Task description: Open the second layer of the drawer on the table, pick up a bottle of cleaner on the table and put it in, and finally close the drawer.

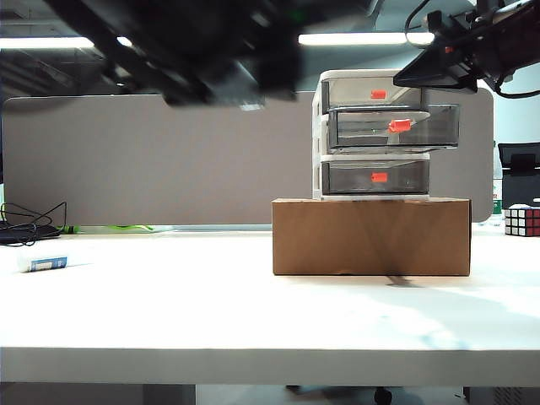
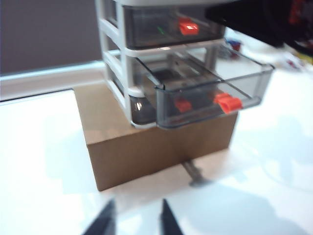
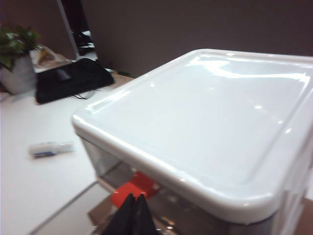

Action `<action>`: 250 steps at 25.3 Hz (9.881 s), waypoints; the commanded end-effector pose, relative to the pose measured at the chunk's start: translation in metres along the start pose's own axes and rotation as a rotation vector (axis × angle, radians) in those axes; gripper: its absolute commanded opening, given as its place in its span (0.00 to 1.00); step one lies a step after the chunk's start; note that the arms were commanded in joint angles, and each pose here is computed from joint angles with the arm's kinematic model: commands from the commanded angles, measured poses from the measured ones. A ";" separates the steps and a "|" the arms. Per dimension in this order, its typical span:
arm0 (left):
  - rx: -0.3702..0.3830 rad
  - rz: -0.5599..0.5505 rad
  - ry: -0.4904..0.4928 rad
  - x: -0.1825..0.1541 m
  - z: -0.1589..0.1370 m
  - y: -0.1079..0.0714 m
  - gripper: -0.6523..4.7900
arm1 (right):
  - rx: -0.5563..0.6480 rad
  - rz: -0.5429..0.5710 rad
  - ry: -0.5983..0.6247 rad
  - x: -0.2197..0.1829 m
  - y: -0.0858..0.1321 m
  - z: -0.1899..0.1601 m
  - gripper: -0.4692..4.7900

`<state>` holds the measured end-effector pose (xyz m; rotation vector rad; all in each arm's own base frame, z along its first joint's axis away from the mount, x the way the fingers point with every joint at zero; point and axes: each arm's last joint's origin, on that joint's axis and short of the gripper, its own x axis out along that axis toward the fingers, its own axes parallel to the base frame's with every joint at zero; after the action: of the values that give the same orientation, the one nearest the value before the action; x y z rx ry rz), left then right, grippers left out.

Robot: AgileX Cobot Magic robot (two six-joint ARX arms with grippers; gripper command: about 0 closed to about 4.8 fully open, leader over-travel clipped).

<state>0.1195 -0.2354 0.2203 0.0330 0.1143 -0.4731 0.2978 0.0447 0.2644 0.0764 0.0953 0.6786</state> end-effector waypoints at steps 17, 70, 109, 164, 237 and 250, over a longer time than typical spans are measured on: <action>0.107 -0.095 0.097 -0.028 0.039 0.222 0.21 | 0.155 0.178 0.023 -0.014 0.015 0.015 0.08; 0.098 -0.186 0.383 0.093 -0.095 0.402 0.68 | 0.137 0.251 0.217 -0.007 0.034 -0.008 0.08; 0.290 -0.554 0.019 0.107 0.036 0.301 0.17 | 0.035 0.219 0.079 -0.052 0.058 0.039 0.08; 0.157 -0.601 0.171 0.179 0.095 0.035 0.48 | -0.004 0.016 0.009 -0.130 0.075 0.065 0.08; 0.293 -0.397 -0.134 0.186 0.022 0.056 0.11 | 0.123 -0.004 0.196 0.046 -0.032 0.051 0.08; 0.291 -0.376 -0.180 0.192 0.023 0.055 0.11 | 0.112 0.003 0.185 0.046 -0.032 0.053 0.08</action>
<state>0.3161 -0.2742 0.2169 0.2625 -0.1034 -0.8692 0.3596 0.0460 0.3179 0.1075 0.2595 0.6774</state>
